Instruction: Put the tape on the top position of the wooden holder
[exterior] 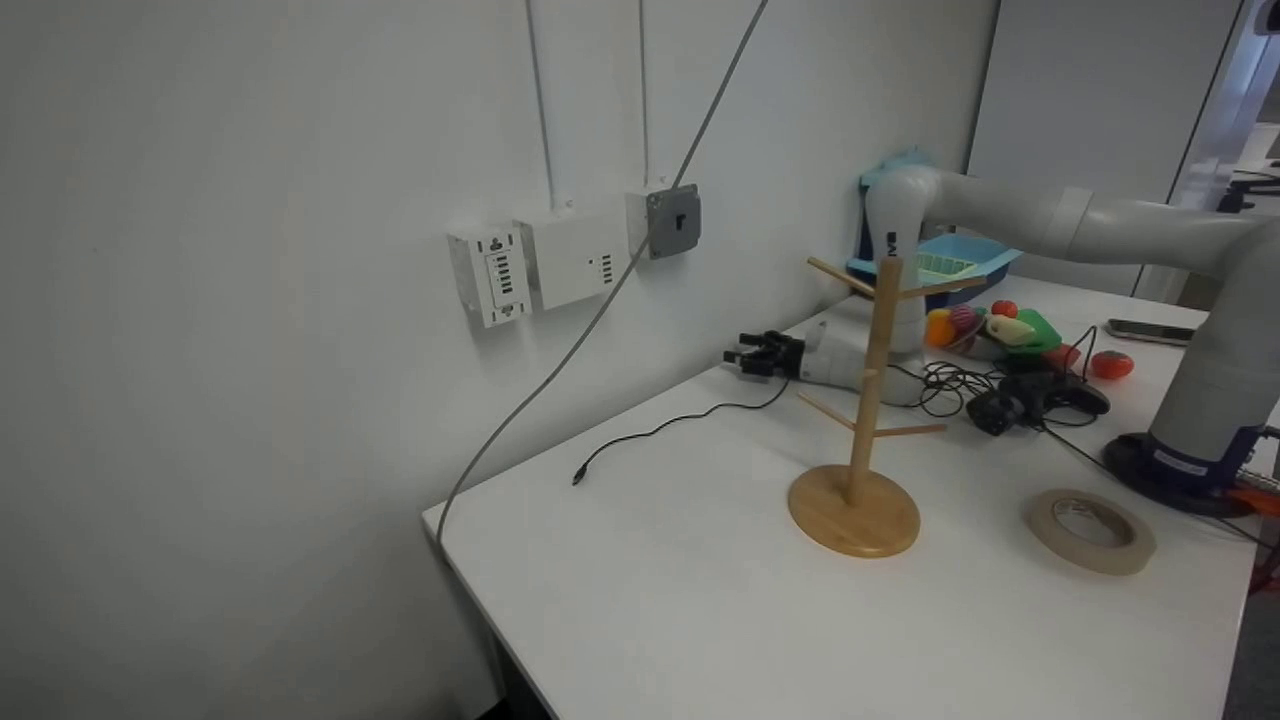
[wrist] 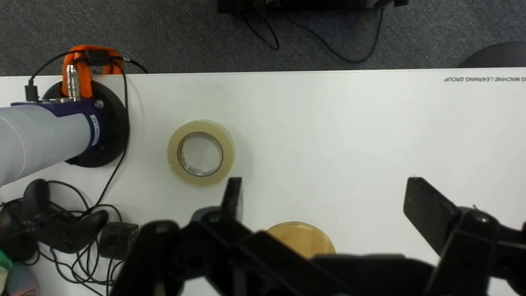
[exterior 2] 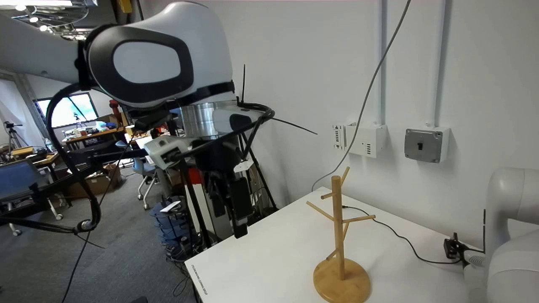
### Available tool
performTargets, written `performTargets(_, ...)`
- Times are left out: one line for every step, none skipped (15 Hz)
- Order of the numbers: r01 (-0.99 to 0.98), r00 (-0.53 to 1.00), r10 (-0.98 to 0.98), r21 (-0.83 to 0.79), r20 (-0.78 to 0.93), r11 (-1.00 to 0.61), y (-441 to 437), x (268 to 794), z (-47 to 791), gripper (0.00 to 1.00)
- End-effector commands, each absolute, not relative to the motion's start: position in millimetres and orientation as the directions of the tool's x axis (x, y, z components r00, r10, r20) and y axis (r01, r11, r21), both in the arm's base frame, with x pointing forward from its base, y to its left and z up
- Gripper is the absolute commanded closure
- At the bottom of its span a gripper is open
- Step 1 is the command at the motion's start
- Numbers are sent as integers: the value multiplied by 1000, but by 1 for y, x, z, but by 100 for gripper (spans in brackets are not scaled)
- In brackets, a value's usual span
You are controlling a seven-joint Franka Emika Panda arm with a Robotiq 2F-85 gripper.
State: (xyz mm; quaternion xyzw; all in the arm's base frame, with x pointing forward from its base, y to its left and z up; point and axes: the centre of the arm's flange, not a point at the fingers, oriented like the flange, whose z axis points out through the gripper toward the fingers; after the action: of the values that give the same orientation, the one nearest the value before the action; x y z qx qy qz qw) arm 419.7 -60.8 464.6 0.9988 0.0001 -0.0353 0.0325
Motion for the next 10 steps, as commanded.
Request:
performTargets(2, 998, -3, 67, -67, -998, -62, 419, 462, 0)
performTargets(2, 998, -3, 67, -66, -998, -62, 418, 461, 0)
performTargets(2, 998, -3, 67, -65, -998, -62, 418, 461, 0)
performTargets(2, 998, -3, 68, -63, -998, -62, 417, 462, 0)
performTargets(1, 998, -3, 68, -61, -998, -62, 417, 463, 0)
performTargets(1, 998, -3, 68, -60, -998, -62, 417, 463, 0)
performTargets(1, 998, -3, 68, -59, -998, -62, 417, 463, 0)
performTargets(1, 998, -3, 68, -59, -998, -62, 417, 463, 0)
performTargets(1, 998, -3, 68, -59, -998, -62, 417, 463, 0)
performTargets(1, 998, -3, 68, -59, -998, -62, 417, 463, 0)
